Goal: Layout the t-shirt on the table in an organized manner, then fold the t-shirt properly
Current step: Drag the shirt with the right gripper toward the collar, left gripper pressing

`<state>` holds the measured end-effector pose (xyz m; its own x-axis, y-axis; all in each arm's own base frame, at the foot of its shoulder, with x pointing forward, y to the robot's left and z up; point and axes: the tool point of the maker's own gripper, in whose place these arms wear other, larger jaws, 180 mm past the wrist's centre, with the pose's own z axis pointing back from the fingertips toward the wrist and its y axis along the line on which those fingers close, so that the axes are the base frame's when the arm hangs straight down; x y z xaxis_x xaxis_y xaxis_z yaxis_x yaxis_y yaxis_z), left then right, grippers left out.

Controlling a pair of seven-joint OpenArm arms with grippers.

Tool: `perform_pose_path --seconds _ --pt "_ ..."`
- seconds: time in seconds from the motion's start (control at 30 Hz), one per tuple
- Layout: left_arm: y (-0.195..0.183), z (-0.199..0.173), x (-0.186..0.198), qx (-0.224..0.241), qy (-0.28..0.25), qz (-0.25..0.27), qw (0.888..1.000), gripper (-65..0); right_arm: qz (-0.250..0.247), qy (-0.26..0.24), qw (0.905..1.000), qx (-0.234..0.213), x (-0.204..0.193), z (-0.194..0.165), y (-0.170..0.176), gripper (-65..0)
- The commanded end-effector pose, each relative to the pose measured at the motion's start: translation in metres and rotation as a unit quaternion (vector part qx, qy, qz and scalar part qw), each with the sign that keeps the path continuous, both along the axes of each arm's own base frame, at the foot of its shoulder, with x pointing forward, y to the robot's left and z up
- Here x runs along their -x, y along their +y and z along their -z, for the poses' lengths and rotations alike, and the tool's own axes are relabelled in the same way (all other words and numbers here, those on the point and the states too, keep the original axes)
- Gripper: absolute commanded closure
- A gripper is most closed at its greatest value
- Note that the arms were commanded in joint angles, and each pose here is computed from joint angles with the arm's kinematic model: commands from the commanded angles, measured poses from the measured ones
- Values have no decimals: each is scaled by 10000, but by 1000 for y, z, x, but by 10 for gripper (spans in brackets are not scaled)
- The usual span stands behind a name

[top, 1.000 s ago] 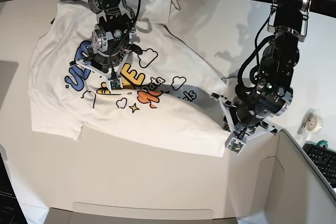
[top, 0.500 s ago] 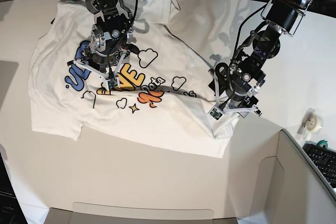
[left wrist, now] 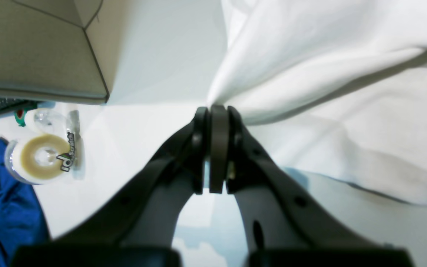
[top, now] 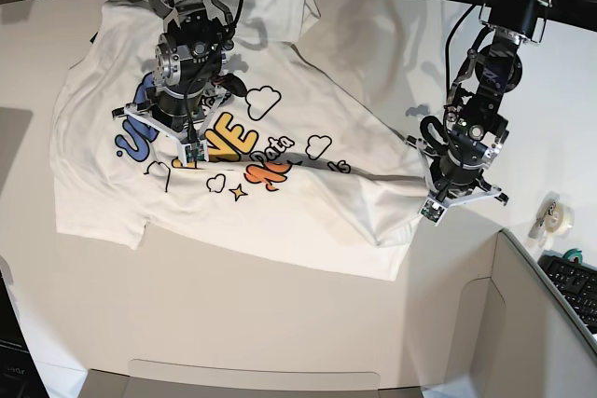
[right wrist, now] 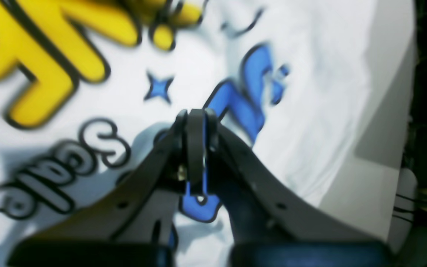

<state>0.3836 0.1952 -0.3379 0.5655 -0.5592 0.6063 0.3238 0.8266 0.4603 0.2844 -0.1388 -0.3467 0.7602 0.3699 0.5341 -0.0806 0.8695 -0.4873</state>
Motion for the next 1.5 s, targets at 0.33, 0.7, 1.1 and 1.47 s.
perform_pose_path --seconds 0.33,0.7,1.1,1.47 --pt "8 -65 -8 302 -999 -226 9943 -179 23 -126 9999 18 7 -7 -2 0" --pt "9 -27 22 543 -440 -177 9974 -102 34 153 9999 -5 38 5 -3 0" --pt "5 -15 30 770 -223 -149 9967 -42 127 760 9970 -91 95 22 -4 0" --pt "5 -4 40 762 -65 -151 9970 -42 284 969 9949 20 108 30 -18 0"
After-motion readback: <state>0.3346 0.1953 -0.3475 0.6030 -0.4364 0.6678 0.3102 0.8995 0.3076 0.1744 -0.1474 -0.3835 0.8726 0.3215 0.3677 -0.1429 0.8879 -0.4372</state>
